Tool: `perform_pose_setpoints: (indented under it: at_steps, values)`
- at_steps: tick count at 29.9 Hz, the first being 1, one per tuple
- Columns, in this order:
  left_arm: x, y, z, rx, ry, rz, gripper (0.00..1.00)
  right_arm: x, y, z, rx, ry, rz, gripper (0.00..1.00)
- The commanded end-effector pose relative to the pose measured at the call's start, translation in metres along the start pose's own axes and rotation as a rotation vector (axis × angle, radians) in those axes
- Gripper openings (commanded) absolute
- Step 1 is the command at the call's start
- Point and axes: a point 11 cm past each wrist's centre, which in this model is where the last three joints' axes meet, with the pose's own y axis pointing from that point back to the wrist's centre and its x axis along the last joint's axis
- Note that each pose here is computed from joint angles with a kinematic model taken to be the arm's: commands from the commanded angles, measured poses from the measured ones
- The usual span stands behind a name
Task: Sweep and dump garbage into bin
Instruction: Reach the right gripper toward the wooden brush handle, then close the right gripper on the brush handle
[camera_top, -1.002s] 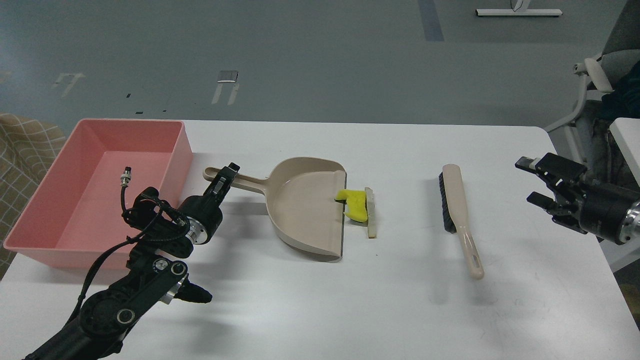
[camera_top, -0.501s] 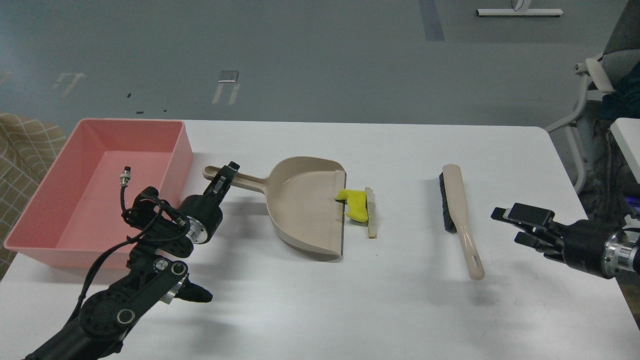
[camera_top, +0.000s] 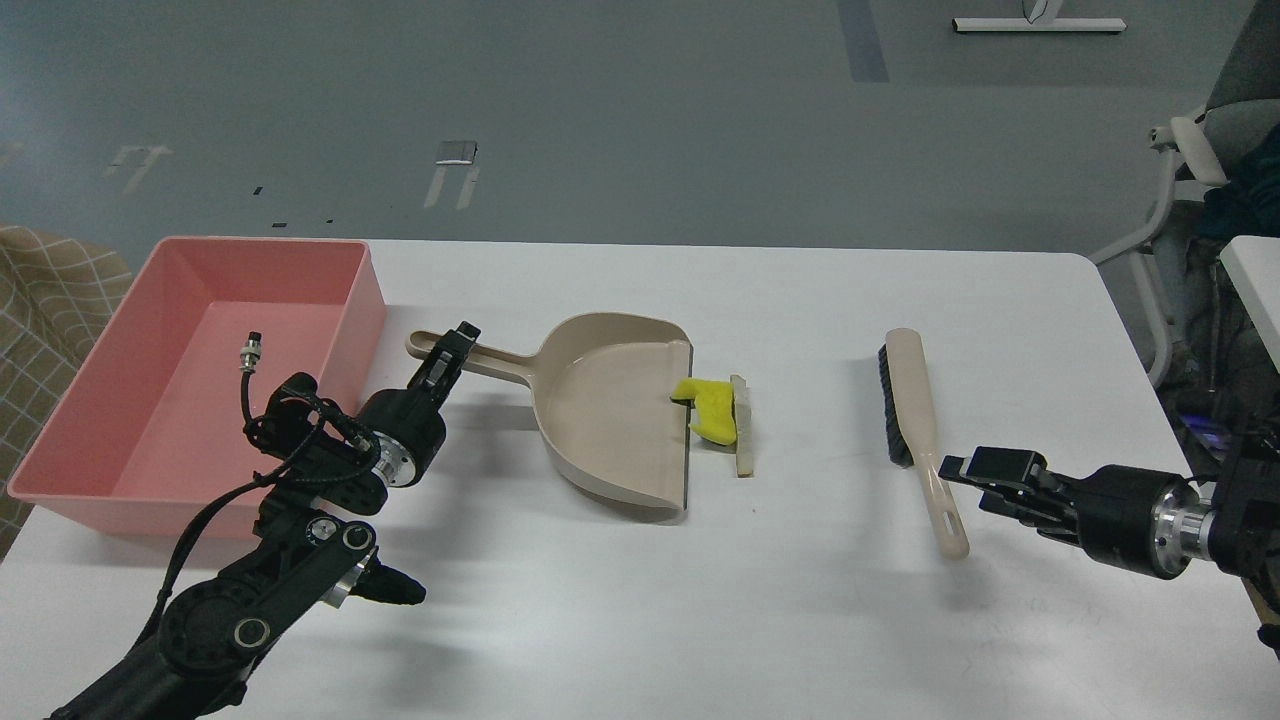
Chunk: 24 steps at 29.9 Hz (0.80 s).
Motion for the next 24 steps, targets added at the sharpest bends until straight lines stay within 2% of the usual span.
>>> perform_pose_setpoints:
  at_steps: [1,8,11,21,24]
  values:
    - [-0.003,-0.001,0.003,-0.007,0.009,-0.003,0.0,-0.003,-0.004,-0.002,0.001,0.002,-0.01,0.69]
    - [-0.005,-0.001,0.003,-0.006,0.01,-0.007,0.0,-0.005,-0.006,-0.002,-0.003,0.006,-0.016,0.67]
    - [-0.005,-0.001,0.003,-0.007,0.012,-0.006,0.0,-0.007,-0.009,-0.004,0.005,0.005,-0.021,0.64]
    - [-0.005,-0.001,0.003,-0.007,0.013,-0.006,0.0,-0.013,-0.021,-0.014,0.011,0.007,-0.038,0.63]
    - [-0.005,-0.002,0.004,-0.008,0.011,-0.006,0.0,-0.013,-0.023,-0.014,0.007,0.009,-0.041,0.6]
